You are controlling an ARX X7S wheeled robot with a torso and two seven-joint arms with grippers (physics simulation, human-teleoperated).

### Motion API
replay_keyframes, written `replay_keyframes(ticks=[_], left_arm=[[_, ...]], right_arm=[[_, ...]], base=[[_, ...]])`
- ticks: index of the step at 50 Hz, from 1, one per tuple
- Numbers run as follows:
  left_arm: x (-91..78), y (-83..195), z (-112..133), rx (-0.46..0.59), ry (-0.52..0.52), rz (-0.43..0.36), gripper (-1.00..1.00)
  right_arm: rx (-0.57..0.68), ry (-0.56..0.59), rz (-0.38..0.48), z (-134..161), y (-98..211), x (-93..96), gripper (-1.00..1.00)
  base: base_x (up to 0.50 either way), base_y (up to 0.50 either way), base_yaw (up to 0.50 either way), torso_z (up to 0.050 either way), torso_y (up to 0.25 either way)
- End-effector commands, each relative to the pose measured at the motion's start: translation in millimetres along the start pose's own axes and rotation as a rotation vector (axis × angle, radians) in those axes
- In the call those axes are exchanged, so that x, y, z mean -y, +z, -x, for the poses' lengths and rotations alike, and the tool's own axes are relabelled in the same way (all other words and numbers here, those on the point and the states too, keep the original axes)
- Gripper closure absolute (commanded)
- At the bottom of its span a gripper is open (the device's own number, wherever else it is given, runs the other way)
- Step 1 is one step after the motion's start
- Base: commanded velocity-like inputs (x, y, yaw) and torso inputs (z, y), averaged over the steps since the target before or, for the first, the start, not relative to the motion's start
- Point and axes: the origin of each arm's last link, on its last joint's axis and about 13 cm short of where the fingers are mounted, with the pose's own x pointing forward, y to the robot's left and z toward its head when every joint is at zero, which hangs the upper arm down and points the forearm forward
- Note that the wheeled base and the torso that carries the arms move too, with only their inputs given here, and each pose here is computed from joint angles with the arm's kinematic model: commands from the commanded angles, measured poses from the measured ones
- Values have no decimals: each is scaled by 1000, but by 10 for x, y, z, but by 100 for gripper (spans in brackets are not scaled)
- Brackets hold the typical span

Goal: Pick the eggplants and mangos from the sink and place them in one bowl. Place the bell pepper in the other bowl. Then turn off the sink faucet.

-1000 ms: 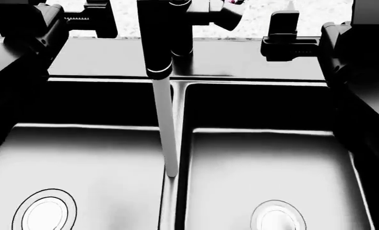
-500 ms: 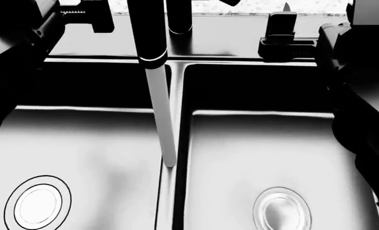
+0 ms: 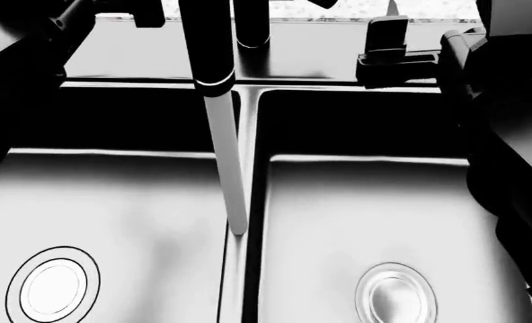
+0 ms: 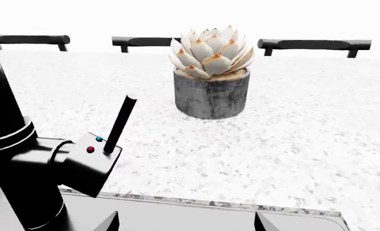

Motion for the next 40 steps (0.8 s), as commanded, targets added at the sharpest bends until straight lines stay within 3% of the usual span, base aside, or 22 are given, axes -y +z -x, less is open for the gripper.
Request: replay_keyframes(ticks=[1,2,3,4,5,6,7,8,10,17,27,40], left_arm=[[25,-104,32,-26,-5,-5,-100],[27,-110,40,-26,-7,-9,-100],[22,-107,49,-26,-8,-6,-100],[33,-117,65,-25,-11,-9,-100],[27,-124,66,-25,-11,-9,-100],[29,-133,68,-27,-8,-7,-100],[22,-142,75,-28,-7,-6,-100],[16,-145,80,-28,-7,-7,-100],[6,-161,100,-30,-5,-6,-100],[3,-175,94,-33,-5,-3,-100],[-44,-194,84,-37,3,3,-100],[-15,-209,110,-34,5,7,-100]], right_arm=[[37,47,-84,-10,-3,-8,-100],[38,52,-85,-10,-4,-8,-100],[184,216,14,-346,242,-388,-100],[404,276,-25,-534,815,-497,-100],[496,371,-49,-637,1274,-691,-100],[518,232,-76,-707,1346,-432,-100],[387,123,-99,-809,1067,-240,-100],[229,90,-62,-891,756,-201,-100],[-4,85,-106,-938,242,-227,-100],[-20,37,-95,-931,220,-203,-100],[-104,109,-114,-925,62,-311,-100],[-72,152,-125,-954,100,-435,-100]], base=[[0,0,0,0,0],[0,0,0,0,0],[0,0,0,0,0],[0,0,0,0,0],[0,0,0,0,0],[0,0,0,0,0],[0,0,0,0,0],[0,0,0,0,0],[0,0,0,0,0],[65,0,0,0,0],[39,0,0,0,0],[9,0,1,0,-1]])
